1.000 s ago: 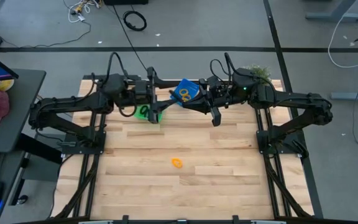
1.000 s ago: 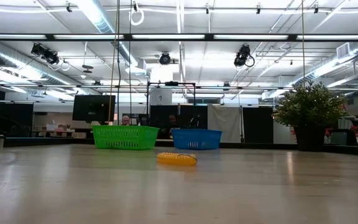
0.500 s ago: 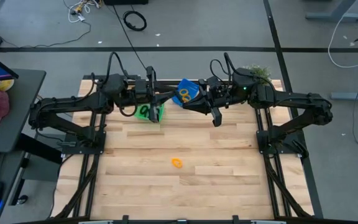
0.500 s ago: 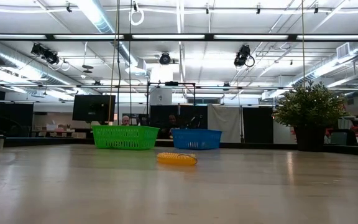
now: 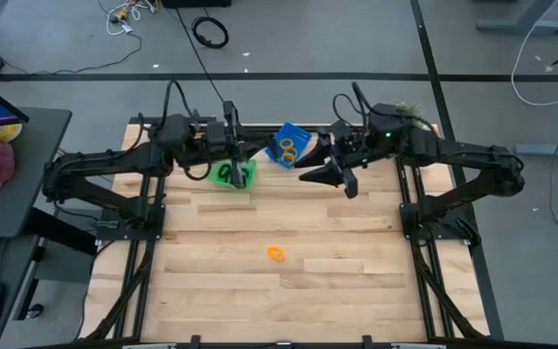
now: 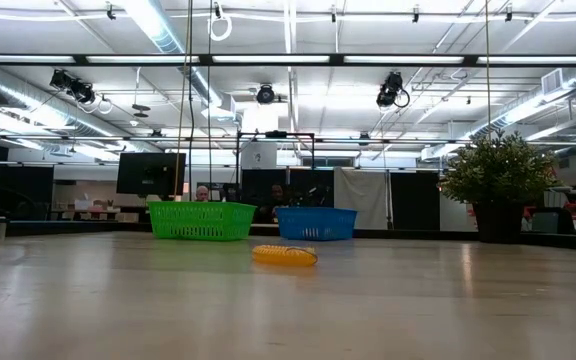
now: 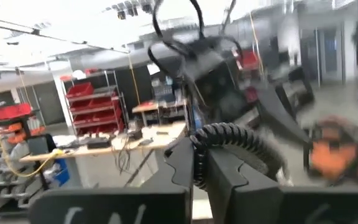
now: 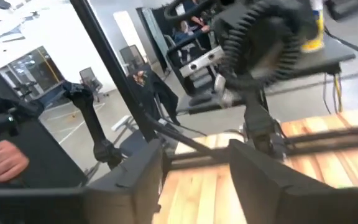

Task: Sort spring keychains into baskets
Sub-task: Put the black spring keychain into the green basket

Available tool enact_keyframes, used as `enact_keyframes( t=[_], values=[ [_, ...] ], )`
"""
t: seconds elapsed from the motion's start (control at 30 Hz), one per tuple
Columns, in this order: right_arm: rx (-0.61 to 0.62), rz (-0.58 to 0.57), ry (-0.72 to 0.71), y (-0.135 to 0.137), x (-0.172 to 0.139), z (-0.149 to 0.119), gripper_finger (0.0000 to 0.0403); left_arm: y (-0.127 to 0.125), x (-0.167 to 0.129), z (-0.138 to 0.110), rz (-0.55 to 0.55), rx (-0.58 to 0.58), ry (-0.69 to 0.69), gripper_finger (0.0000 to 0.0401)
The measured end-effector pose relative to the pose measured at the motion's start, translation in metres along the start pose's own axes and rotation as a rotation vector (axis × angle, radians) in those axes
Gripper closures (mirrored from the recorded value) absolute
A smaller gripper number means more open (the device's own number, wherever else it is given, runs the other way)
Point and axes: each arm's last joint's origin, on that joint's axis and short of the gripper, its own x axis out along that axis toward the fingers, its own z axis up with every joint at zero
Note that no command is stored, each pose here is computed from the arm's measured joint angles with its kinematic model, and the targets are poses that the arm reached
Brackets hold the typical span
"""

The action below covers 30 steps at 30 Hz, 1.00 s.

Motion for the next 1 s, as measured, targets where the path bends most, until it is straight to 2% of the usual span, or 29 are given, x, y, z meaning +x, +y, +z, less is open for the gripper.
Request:
enact_keyframes(
  t=[0.1,0.2,0.37,0.53,0.6,0.73,1.0],
  values=[
    [0.009,-0.022,0.01,0.002,-0.013,0.002,0.0187,0.0,-0.012,0.002,-0.017,0.074,0.075,0.0384],
    [0.003,-0.058,-0.001,0.003,-0.024,0.005,0.0175,0.003,-0.031,0.009,0.005,0.089,0.158,0.0383],
    [-0.016,-0.123,-0.017,0.004,-0.034,0.008,0.0175,0.006,-0.077,0.026,0.159,0.038,0.279,0.0384],
    [-0.03,-0.136,-0.016,0.002,-0.032,0.007,0.0182,0.004,-0.108,0.04,0.325,0.036,0.3,0.0384],
    [-0.035,-0.138,-0.013,0.001,-0.031,0.007,0.0183,0.006,-0.11,0.043,0.413,0.033,0.286,0.0384],
    [-0.029,-0.154,-0.05,0.0,-0.028,0.009,0.0183,0.013,-0.108,0.05,0.604,-0.054,0.201,0.0383],
    [-0.039,-0.159,-0.096,-0.003,-0.03,0.015,0.0184,0.034,-0.095,0.041,0.775,-0.108,0.178,0.0384]
  ],
)
